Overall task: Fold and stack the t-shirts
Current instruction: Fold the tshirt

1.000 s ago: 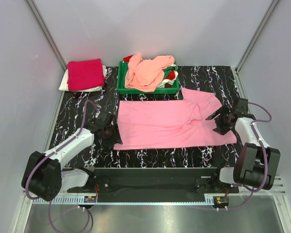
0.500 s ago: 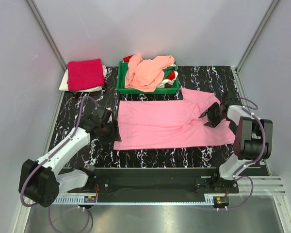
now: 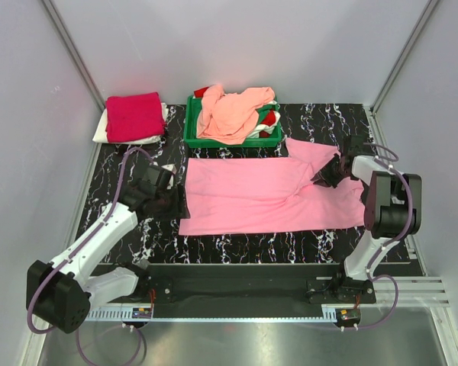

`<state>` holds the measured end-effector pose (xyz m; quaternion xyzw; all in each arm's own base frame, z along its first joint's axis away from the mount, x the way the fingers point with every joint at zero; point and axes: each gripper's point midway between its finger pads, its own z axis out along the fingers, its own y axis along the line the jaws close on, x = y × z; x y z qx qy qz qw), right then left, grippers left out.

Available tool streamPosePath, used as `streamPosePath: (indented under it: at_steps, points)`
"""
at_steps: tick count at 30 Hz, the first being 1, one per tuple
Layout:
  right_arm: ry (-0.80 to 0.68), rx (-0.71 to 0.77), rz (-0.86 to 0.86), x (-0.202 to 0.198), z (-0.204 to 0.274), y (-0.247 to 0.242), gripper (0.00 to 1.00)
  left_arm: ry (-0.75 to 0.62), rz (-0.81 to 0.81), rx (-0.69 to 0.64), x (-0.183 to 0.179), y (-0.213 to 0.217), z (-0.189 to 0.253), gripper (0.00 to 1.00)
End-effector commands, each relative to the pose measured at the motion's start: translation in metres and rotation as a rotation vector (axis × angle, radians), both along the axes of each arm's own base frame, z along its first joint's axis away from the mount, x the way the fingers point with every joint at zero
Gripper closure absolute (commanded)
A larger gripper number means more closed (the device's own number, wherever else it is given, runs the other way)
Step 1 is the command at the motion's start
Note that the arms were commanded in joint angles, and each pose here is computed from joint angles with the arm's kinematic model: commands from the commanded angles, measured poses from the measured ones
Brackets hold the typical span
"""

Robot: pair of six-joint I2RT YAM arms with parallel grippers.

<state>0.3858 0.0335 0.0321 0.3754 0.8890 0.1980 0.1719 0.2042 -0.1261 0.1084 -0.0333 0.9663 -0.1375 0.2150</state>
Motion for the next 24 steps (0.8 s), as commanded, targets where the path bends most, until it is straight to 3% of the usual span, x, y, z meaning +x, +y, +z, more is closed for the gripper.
streamPosePath:
  at_steps: [1,3,4,6,15,17,18,21,24]
  points:
    - [-0.044,-0.017,0.008,0.018,0.010,0.002,0.78,-0.052,-0.008,0.004,0.006,0.002,0.008,0.38]
    - [-0.044,-0.012,0.016,0.019,0.009,0.006,0.86,-0.058,-0.007,0.003,0.006,0.002,0.008,0.38]
    - [-0.051,-0.005,0.025,0.022,0.012,0.012,0.95,-0.063,-0.004,0.000,0.007,0.002,0.009,0.38]
    - [-0.058,0.006,0.037,0.025,0.013,0.020,1.00,-0.066,-0.007,-0.001,0.007,0.001,0.008,0.38]
    - [-0.106,0.034,0.148,0.074,0.034,0.090,0.98,-0.078,0.011,0.003,0.008,0.004,0.009,0.39]
    - [-0.099,0.027,0.157,0.081,0.035,0.093,0.76,-0.079,0.015,0.006,0.008,0.005,0.009,0.39]
    - [-0.088,0.023,0.158,0.084,0.030,0.093,0.55,-0.077,0.019,0.008,0.008,0.005,0.009,0.39]
    - [-0.109,-0.054,0.182,0.091,0.045,0.082,0.35,-0.069,0.034,0.011,0.012,0.005,0.010,0.38]
    - [-0.106,-0.155,0.179,0.078,0.063,0.058,0.27,-0.056,0.041,-0.029,0.017,-0.006,0.007,0.37]
